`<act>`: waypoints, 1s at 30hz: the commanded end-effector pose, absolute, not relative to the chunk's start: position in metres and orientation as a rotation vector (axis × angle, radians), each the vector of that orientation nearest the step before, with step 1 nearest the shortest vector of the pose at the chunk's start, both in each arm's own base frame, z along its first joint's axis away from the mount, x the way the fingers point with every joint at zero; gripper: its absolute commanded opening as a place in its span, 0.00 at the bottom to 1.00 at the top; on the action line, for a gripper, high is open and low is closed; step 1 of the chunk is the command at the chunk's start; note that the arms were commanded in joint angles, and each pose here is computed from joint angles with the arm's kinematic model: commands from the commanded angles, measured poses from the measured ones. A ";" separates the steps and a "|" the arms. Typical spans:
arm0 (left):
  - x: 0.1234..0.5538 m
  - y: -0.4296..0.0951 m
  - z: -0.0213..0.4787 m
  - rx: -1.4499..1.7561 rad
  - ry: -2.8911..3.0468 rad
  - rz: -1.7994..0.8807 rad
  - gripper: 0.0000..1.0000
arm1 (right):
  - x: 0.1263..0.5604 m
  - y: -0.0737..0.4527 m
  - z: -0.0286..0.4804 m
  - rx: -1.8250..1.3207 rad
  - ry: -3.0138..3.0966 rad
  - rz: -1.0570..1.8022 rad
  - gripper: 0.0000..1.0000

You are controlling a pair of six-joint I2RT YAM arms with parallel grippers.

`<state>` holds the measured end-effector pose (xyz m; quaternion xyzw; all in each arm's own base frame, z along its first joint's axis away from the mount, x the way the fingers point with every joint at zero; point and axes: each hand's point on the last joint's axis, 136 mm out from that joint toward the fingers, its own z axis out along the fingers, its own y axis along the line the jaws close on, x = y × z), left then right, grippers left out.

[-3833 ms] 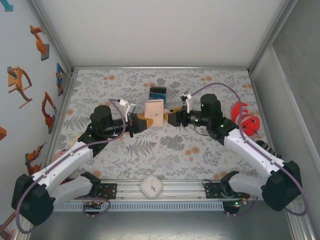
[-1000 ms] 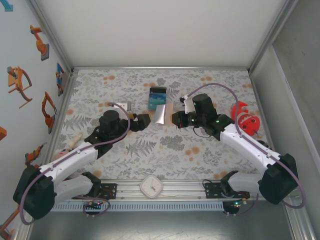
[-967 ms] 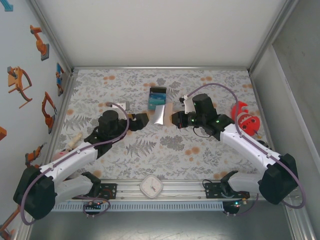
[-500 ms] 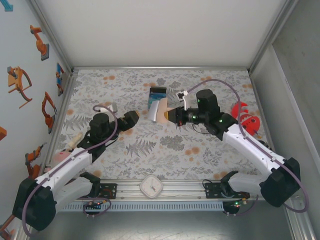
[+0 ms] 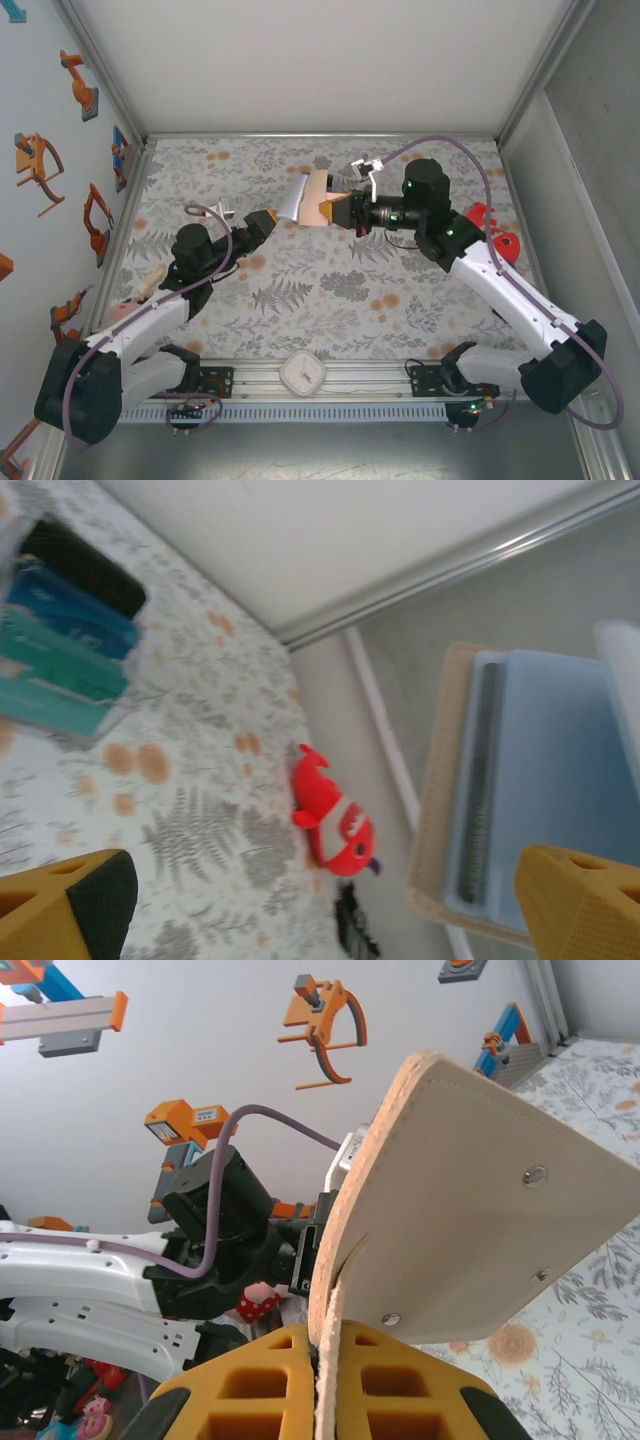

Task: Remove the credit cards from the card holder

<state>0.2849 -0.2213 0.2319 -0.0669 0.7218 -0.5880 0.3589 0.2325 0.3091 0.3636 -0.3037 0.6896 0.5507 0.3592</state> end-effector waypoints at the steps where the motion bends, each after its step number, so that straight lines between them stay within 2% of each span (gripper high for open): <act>1: 0.278 -0.229 0.276 -0.098 1.707 -1.681 0.97 | 0.226 0.313 0.394 -0.827 1.660 1.462 0.00; 11: 0.293 -0.237 0.288 -0.225 1.643 -1.910 0.97 | 0.225 0.314 0.397 -0.836 1.649 1.468 0.00; 17: 0.298 -0.254 0.289 -0.178 1.627 -2.055 0.97 | 0.228 0.315 0.397 -0.844 1.645 1.459 0.00; 22: 0.300 -0.270 0.279 -0.164 1.684 -2.095 0.97 | 0.234 0.320 0.397 -0.856 1.646 1.450 0.00; 30: 0.292 -0.272 0.304 -0.108 1.638 -2.134 0.97 | 0.247 0.328 0.384 -0.867 1.668 1.430 0.00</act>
